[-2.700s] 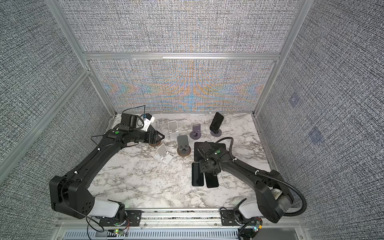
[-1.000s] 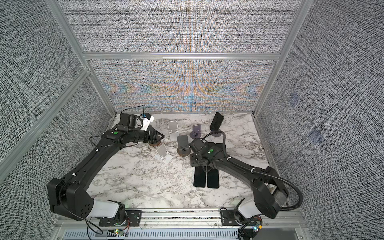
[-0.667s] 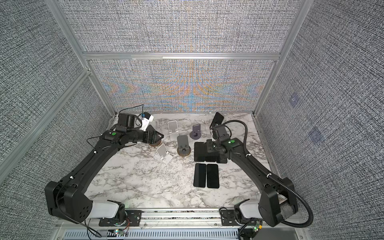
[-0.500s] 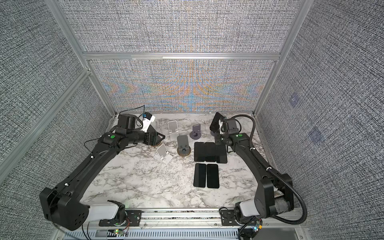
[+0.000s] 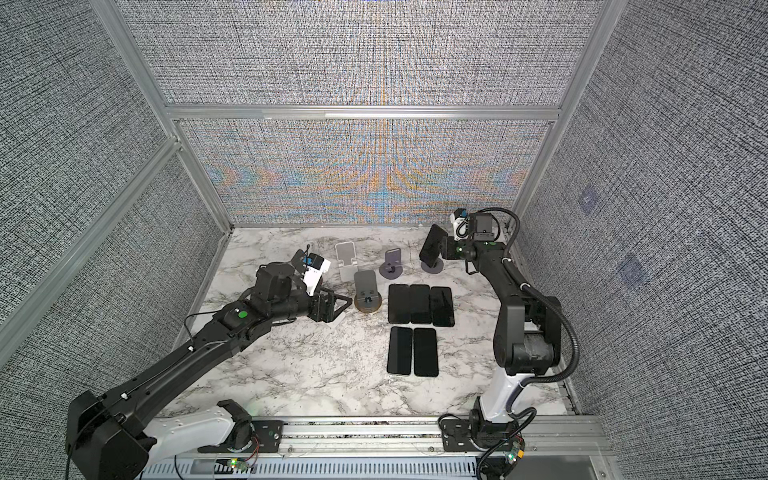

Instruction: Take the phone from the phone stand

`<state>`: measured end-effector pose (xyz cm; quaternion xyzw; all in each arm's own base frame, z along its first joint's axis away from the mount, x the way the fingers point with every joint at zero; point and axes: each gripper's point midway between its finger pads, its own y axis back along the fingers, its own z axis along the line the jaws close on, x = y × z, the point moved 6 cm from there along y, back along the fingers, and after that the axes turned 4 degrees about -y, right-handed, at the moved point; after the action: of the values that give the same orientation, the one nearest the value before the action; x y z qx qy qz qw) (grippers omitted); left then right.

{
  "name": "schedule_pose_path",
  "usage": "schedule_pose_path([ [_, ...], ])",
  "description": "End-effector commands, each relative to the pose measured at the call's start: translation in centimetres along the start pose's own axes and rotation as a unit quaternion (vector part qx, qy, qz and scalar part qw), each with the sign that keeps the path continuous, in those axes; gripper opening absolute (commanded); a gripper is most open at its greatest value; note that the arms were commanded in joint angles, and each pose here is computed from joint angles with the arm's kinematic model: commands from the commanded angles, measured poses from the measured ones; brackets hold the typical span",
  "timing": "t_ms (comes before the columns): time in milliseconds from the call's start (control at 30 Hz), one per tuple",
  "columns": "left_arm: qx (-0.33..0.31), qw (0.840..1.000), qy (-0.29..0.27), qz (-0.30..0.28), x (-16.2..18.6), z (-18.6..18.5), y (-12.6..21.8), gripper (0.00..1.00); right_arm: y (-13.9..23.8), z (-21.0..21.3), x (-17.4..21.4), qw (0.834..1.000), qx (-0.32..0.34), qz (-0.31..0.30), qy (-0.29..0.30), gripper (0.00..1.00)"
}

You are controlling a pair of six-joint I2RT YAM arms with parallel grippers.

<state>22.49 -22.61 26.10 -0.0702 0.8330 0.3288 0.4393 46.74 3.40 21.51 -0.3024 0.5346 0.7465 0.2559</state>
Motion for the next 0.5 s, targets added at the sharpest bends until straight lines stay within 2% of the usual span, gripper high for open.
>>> schedule_pose_path([
  [0,0.003,1.0,-0.004,-0.023,-0.2,-0.7,-0.1,0.81,-1.1,0.4,-0.9,0.999,-0.032,-0.012,0.021,0.5],
  [367,0.0,0.999,-0.012,-0.031,-0.6,-1.3,-0.6,0.81,-4.2,-0.1,-1.1,0.997,-0.071,-0.022,0.029,0.44],
  [433,0.0,0.999,-0.015,-0.031,-0.6,-1.2,-1.0,0.81,-4.3,-0.3,-1.0,0.996,-0.082,-0.026,0.027,0.4],
  [467,0.0,0.999,-0.016,-0.031,-0.6,-1.2,-1.2,0.81,-4.5,-0.7,-0.9,0.996,-0.086,-0.03,0.021,0.35],
])
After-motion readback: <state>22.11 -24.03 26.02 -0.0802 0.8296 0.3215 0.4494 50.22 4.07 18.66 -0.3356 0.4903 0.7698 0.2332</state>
